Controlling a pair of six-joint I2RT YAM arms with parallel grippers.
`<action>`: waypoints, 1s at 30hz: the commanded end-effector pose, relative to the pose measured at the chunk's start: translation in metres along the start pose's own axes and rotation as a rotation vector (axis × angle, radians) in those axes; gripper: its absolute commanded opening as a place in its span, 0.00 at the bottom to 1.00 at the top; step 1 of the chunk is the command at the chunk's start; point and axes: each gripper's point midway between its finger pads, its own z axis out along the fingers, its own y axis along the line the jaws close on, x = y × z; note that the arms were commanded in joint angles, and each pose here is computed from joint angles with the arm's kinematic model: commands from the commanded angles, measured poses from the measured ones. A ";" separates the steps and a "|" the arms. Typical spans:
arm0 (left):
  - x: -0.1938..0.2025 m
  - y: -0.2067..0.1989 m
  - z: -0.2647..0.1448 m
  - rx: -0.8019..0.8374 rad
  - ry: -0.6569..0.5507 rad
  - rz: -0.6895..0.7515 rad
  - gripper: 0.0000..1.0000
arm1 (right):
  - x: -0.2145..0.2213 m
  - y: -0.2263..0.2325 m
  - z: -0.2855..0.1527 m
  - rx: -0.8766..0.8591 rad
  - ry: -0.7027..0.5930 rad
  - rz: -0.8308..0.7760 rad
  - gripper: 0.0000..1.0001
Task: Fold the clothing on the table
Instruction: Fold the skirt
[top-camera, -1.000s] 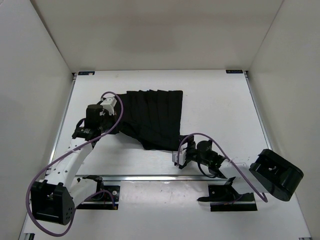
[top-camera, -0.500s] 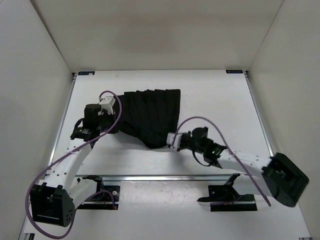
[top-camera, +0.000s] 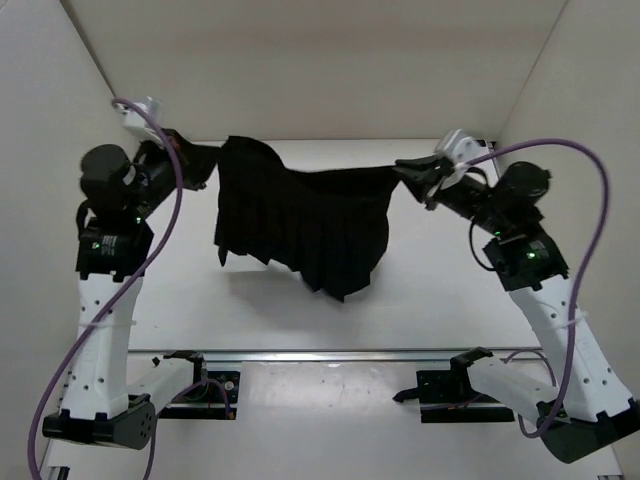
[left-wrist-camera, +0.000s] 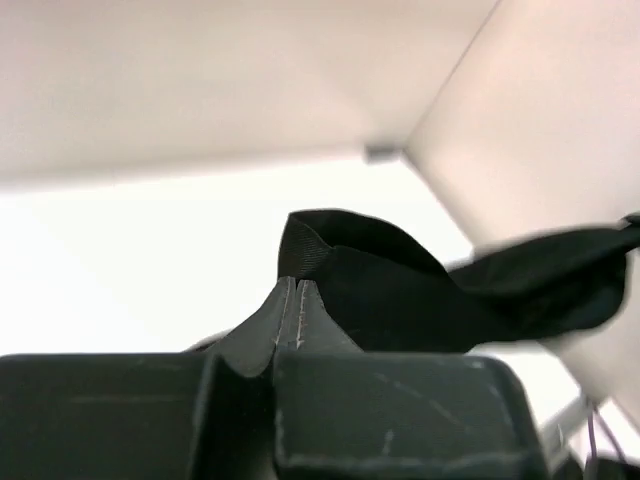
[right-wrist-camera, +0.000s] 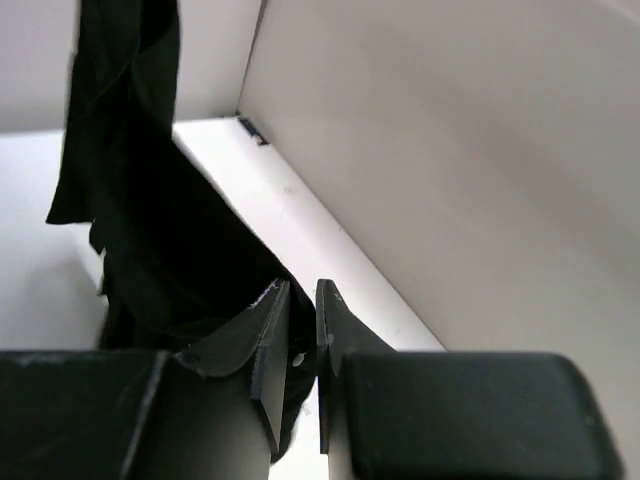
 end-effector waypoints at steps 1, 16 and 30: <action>-0.061 -0.027 -0.025 0.019 -0.147 0.043 0.00 | -0.039 0.004 -0.026 -0.079 -0.060 0.098 0.00; -0.072 0.037 0.081 0.161 -0.154 -0.128 0.00 | -0.013 -0.090 0.058 -0.086 0.003 0.188 0.00; 0.060 0.091 0.108 0.088 -0.055 -0.262 0.00 | 0.102 -0.082 0.058 -0.094 0.113 0.356 0.00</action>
